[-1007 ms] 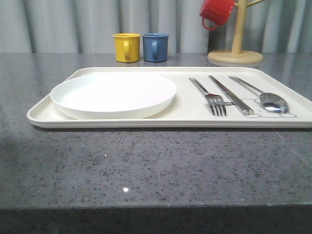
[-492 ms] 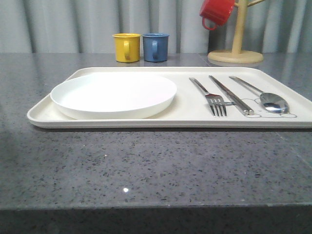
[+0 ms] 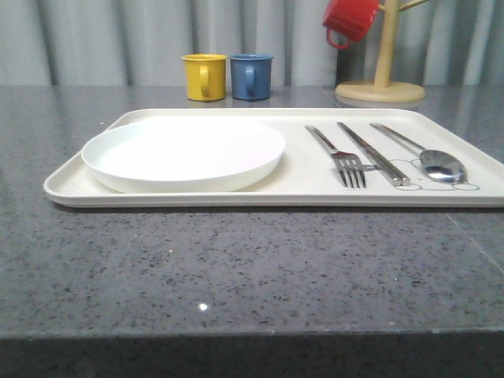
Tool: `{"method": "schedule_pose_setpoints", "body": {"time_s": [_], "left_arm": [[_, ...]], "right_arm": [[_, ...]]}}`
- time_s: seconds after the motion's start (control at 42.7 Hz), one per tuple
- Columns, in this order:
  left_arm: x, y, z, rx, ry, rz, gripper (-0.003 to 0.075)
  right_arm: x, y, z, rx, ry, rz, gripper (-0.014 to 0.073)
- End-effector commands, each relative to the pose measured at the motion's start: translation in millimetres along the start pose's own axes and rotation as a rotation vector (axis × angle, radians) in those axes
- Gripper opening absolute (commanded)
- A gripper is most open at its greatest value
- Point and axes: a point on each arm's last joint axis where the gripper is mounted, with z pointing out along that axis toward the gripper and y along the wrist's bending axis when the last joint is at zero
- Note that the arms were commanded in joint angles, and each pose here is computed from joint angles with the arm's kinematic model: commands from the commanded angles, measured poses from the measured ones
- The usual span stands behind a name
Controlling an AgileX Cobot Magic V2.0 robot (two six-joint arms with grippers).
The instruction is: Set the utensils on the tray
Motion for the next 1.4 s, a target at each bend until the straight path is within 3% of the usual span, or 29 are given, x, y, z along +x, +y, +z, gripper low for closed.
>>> {"method": "schedule_pose_setpoints", "body": {"time_s": [0.0,0.164,0.492,1.381], "left_arm": [[4.8,2.0,-9.4,-0.047,-0.224,-0.041,-0.0020],[35.1,3.8,-14.4,-0.118,-0.301,-0.076,-0.0020],[57.7,3.3,-11.8,-0.130,-0.349,-0.108,-0.0020],[56.7,3.6,-12.2,-0.135,-0.368,-0.106,-0.0020]], "right_arm": [[-10.2,-0.7,-2.9,0.009,-0.069,-0.003,-0.0068],[-10.2,-0.7,-2.9,0.009,-0.069,-0.003,-0.0068],[-10.2,-0.7,-2.9,0.009,-0.069,-0.003,-0.0068],[-10.1,-0.7,-3.1,0.009,-0.070,-0.003,-0.0068]]}}
